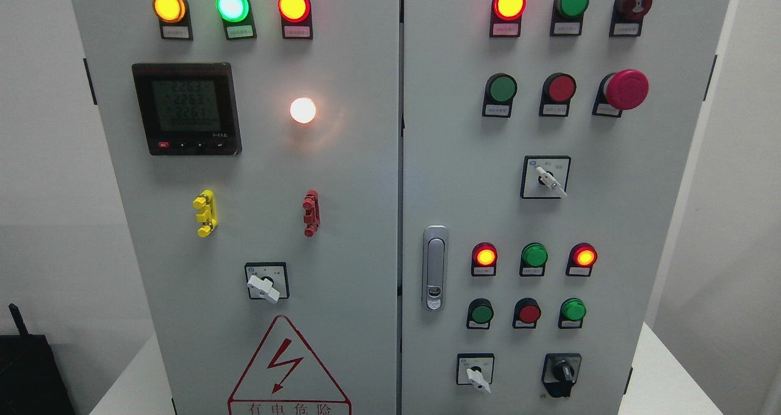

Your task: Trip black knob to open circuit

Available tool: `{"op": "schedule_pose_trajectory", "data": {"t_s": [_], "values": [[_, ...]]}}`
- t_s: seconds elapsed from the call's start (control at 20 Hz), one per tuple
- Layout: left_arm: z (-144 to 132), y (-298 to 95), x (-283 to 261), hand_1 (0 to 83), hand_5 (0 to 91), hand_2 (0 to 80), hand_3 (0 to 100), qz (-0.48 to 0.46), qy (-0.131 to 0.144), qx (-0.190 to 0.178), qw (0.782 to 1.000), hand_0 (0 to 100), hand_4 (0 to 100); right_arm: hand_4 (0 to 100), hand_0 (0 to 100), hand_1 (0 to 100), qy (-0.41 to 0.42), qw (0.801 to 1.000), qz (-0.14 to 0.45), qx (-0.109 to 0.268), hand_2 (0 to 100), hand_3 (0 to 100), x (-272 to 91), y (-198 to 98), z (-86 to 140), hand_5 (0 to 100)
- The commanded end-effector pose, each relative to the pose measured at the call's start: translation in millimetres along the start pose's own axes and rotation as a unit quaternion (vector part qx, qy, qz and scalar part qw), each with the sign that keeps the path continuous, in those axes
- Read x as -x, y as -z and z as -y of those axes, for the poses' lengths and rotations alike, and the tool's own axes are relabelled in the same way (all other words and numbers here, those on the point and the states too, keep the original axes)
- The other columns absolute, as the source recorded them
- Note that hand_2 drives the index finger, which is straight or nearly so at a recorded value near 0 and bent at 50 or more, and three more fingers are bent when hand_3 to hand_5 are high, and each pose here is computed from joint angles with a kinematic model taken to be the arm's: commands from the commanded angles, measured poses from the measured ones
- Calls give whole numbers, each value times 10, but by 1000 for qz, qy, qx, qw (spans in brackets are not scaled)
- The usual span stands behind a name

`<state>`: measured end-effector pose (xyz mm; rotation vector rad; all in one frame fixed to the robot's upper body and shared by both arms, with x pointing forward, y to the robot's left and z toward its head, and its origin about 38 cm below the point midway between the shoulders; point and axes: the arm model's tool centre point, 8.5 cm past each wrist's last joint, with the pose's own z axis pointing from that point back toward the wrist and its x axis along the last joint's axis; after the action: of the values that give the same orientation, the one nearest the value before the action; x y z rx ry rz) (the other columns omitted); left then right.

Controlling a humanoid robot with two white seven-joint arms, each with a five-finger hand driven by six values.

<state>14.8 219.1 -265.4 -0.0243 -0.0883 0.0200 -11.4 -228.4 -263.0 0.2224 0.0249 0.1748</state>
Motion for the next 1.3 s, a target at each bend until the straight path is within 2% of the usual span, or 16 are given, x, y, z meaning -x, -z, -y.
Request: {"op": "schedule_pose_trajectory", "data": {"t_s": [0.0,0.4,0.55,1.0,1.15,1.2,1.25], "values": [[2,0,2,389,0,0,0,-1,-2,0,1000,120,0,11,67,207,5,1000,1,-5,0,0,-19,0,-6,0],[2,0,0,389,0,0,0,0,-2,0,1000,120,0,13,67,207,18,1000,8,-4,0,0,-42,-3,7,0],[2,0,0,389,0,0,0,0,-2,0,1000,120,0,27,58,218,19,1000,17,-1,0,40,-71,-4,14,0],[3,1,-8,389,0,0,0,0,-2,0,1000,120,0,147,73,282,6,997,74,11,0,228,-233,-33,-13,48],[12,1,-8,389,0,0,0,0,-2,1,1000,120,0,209,95,316,3,995,95,26,0,278,-302,-58,2,77],[2,0,0,389,0,0,0,0,-2,0,1000,120,0,262,98,335,1,994,106,26,0,278,-338,-65,-11,104],[2,0,2,389,0,0,0,-1,-2,0,1000,120,0,276,101,341,-2,993,117,27,0,407,-362,-74,-15,112]]}}
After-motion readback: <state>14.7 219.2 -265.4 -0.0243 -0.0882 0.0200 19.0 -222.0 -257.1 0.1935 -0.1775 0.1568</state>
